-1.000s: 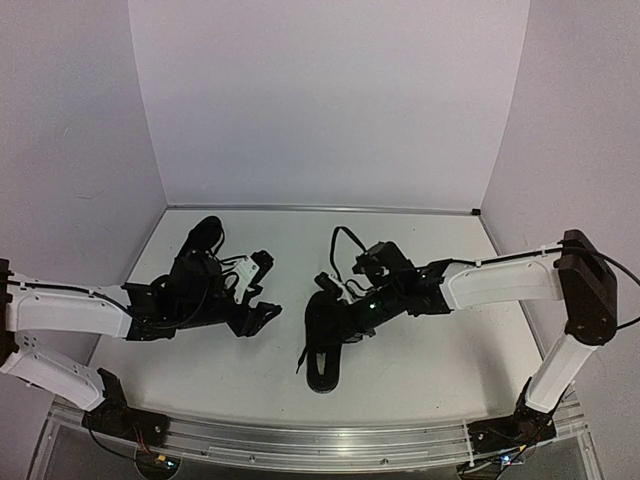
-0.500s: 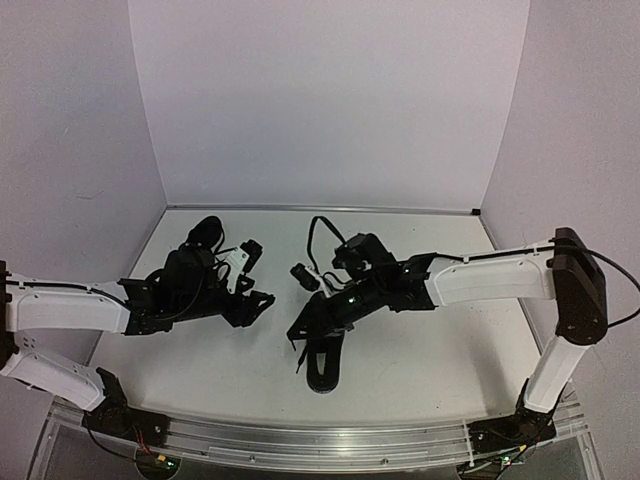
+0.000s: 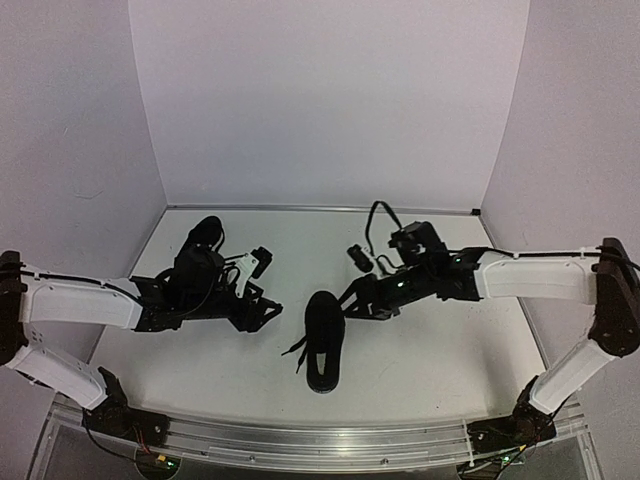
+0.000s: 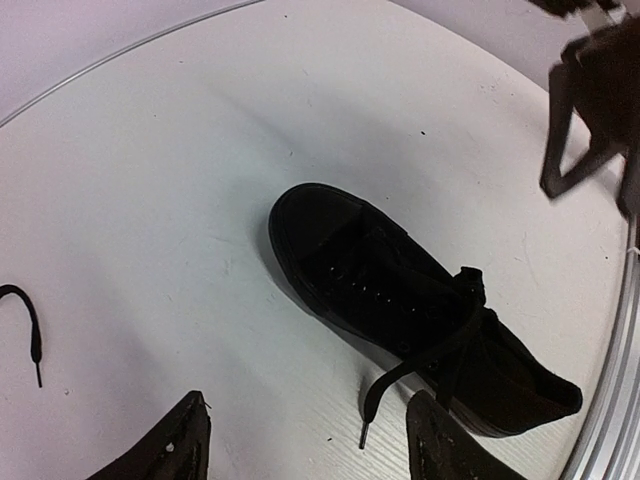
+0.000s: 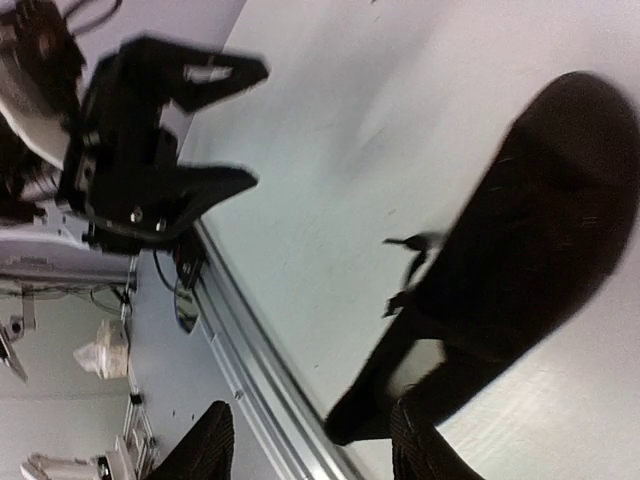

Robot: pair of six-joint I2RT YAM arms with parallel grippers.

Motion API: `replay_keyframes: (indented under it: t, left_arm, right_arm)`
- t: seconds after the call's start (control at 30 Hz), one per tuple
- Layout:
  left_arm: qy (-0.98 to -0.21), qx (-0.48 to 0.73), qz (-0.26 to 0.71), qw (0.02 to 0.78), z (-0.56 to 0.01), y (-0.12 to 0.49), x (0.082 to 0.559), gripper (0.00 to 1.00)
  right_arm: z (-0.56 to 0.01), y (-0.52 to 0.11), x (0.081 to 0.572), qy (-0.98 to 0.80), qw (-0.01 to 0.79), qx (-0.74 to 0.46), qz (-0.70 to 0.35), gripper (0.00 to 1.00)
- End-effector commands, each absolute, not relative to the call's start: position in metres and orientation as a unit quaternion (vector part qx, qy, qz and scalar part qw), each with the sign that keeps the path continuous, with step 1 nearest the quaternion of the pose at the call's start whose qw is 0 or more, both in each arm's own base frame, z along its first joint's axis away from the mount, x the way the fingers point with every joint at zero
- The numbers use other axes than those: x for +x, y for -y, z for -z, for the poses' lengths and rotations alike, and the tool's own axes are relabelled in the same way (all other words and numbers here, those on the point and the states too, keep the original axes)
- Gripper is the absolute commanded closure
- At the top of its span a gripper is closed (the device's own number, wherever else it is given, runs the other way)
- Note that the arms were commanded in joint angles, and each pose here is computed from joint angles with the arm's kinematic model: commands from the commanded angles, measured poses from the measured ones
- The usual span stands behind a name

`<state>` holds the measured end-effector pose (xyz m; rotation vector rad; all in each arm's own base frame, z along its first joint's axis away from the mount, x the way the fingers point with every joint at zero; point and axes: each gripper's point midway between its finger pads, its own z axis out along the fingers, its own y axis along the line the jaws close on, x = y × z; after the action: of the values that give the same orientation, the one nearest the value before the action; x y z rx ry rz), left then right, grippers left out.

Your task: Tie the shoes

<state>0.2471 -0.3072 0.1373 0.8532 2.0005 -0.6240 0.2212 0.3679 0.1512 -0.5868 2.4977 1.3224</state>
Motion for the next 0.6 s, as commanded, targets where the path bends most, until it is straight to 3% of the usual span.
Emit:
replay_keyframes:
  t: [0.0, 0.2, 0.57]
  left_arm:
    - [-0.775, 0.343, 0.305, 0.434, -0.166, 0.337, 0.257, 0.34]
    - [-0.773, 0.349, 0.327, 0.417, -0.166, 0.359, 0.264, 0.34]
    - [-0.771, 0.348, 0.339, 0.413, -0.162, 0.371, 0.270, 0.34]
  right_arm:
    - [-0.133, -0.329, 0.252, -0.880, 0.151, -0.145, -0.426, 0.53]
    - [-0.088, -0.336, 0.253, -0.891, 0.100, -0.125, -0.425, 0.62]
    - [-0.083, -0.356, 0.247, -0.856, 0.060, -0.098, -0.504, 0.63]
